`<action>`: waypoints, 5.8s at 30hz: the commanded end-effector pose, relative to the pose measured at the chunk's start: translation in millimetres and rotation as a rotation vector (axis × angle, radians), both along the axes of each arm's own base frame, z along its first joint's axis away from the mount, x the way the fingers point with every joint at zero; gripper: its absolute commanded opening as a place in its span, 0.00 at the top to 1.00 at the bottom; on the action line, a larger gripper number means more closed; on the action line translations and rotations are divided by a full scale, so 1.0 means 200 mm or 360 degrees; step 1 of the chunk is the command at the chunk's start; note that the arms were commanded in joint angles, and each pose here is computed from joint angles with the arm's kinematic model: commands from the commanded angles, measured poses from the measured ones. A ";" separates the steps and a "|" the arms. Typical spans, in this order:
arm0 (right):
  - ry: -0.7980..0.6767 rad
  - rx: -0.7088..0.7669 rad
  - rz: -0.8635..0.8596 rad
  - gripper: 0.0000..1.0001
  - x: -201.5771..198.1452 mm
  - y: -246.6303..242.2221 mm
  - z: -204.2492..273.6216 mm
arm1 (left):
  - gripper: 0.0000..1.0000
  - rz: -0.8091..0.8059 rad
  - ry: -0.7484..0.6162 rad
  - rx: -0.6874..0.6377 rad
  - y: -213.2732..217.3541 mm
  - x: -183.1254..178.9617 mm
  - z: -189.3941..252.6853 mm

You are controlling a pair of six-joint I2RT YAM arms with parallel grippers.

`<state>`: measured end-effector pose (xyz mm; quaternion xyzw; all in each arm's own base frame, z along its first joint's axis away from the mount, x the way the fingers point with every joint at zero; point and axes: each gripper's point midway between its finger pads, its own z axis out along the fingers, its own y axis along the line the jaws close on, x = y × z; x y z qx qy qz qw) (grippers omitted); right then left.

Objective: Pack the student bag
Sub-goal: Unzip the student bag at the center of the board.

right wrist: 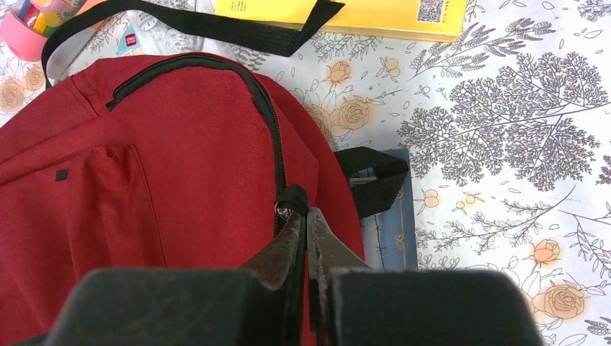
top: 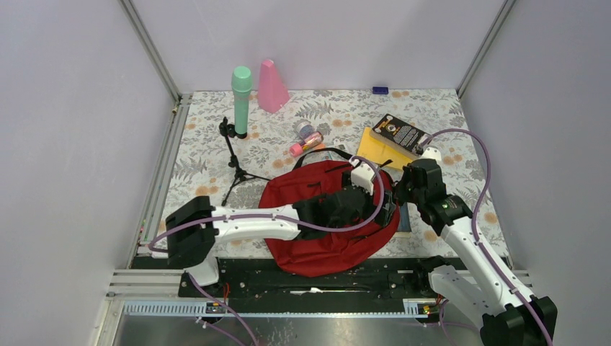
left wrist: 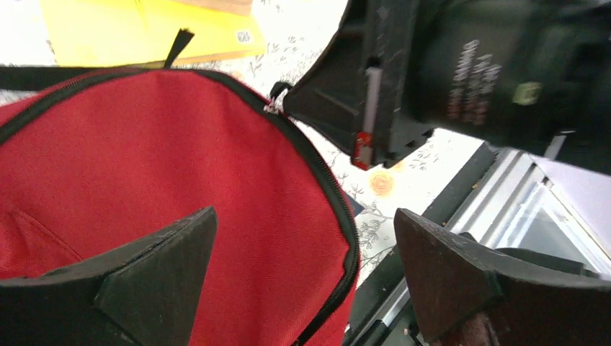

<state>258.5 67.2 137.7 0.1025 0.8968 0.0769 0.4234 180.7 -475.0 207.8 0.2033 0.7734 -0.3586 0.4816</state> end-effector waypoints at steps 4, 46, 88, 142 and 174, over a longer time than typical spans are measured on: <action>-0.0076 0.0030 -0.0040 1.00 0.03 0.00 0.05 | 0.01 -0.0026 0.0126 -0.0049 -0.13 -0.01 -0.07; -0.0029 -0.0089 -0.0027 1.00 0.08 -0.03 0.00 | 1.00 -0.0512 -0.0156 0.0273 -0.06 -0.25 -0.46; 0.0033 -0.0044 0.0012 1.00 0.18 0.05 -0.04 | 1.00 -0.0797 -0.0075 0.0475 0.28 -0.63 -0.63; 0.0040 -0.0169 0.0337 1.00 0.47 0.39 -0.05 | 0.99 -0.0670 -0.0101 0.0415 0.35 -0.63 -0.53; -0.0197 -0.0253 0.0080 0.20 0.32 0.15 0.20 | 0.07 0.0025 0.0171 -0.0108 0.33 0.27 -0.01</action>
